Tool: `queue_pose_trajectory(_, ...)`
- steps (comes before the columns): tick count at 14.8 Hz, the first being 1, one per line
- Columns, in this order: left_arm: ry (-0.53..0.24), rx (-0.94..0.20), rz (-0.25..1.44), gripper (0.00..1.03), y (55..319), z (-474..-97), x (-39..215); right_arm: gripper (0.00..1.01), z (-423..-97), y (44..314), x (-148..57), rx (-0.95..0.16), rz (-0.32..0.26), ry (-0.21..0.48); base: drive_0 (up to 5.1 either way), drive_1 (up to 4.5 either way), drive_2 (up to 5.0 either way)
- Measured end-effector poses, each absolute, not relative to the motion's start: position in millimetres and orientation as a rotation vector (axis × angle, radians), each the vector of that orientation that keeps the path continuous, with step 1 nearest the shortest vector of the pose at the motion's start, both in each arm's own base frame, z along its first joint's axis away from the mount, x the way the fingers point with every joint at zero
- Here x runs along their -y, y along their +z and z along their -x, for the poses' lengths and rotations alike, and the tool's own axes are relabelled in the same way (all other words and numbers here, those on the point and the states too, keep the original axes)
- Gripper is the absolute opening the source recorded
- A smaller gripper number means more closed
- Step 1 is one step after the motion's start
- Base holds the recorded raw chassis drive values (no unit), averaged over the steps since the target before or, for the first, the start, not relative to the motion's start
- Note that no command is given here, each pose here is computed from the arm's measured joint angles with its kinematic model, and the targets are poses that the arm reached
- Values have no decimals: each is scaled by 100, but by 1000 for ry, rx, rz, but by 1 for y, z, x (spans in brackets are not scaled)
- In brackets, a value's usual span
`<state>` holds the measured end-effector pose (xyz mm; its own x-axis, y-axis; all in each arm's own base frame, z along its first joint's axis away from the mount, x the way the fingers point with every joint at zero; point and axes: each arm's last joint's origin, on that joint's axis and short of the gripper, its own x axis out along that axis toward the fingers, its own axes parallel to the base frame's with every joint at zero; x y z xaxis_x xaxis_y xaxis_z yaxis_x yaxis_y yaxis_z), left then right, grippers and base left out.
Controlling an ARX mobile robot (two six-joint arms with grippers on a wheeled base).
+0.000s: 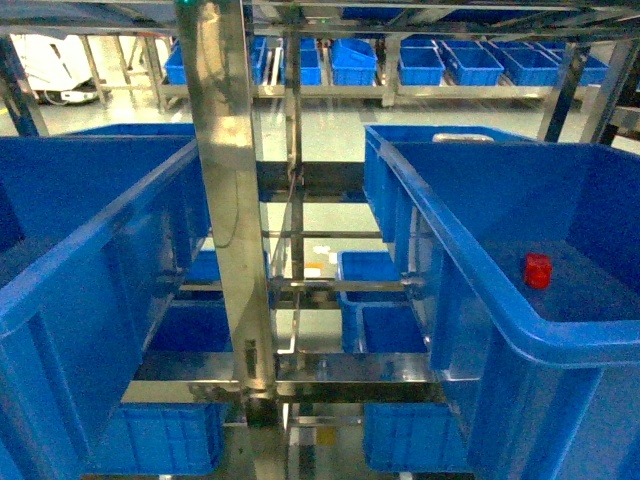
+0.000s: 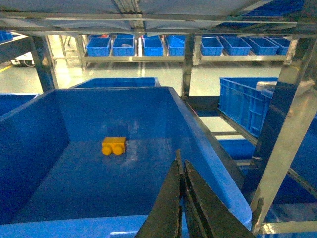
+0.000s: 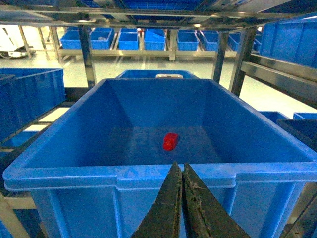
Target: Sort and place red and yellow blocks in left bins
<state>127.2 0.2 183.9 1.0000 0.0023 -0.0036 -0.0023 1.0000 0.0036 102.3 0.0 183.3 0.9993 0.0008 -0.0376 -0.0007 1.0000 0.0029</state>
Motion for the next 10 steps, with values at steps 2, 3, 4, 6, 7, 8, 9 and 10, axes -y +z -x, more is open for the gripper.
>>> queue_pose_trajectory(2, 2, -1, -3, 2, 178, -120, 0, 2, -98, 178, 0, -7, -3, 0, 0, 0, 0)
queue_pose_trajectory(3, 2, 10, -3, 2, 171, -115, 0, 2, -97, 168, 0, 10, -3, 0, 0, 0, 0)
queue_pose_trajectory(4, 2, 15, -4, 2, 171, -111, 0, 2, -97, 167, 0, 1, -2, 0, 0, 0, 0)
queue_pose_trajectory(6, 2, 16, -2, 4, 171, -109, 0, 7, -97, 167, 0, 2, -2, 0, 0, 0, 0)
queue_pose_trajectory(7, 2, 18, -2, 9, 171, -109, 0, 12, -97, 167, 0, 2, -2, 0, 0, 0, 0)
queue_pose_trajectory(8, 2, 20, -2, 14, 172, -109, 0, 18, -97, 167, 0, 2, -2, 0, 0, 0, 0)
queue_pose_trajectory(9, 2, 20, -2, 18, 172, -109, 0, 20, -97, 167, 0, 2, -2, 0, 0, 0, 0)
queue_pose_trajectory(10, 2, 20, -2, 22, 172, -109, 0, 25, -97, 167, 0, 2, -2, 0, 0, 0, 0)
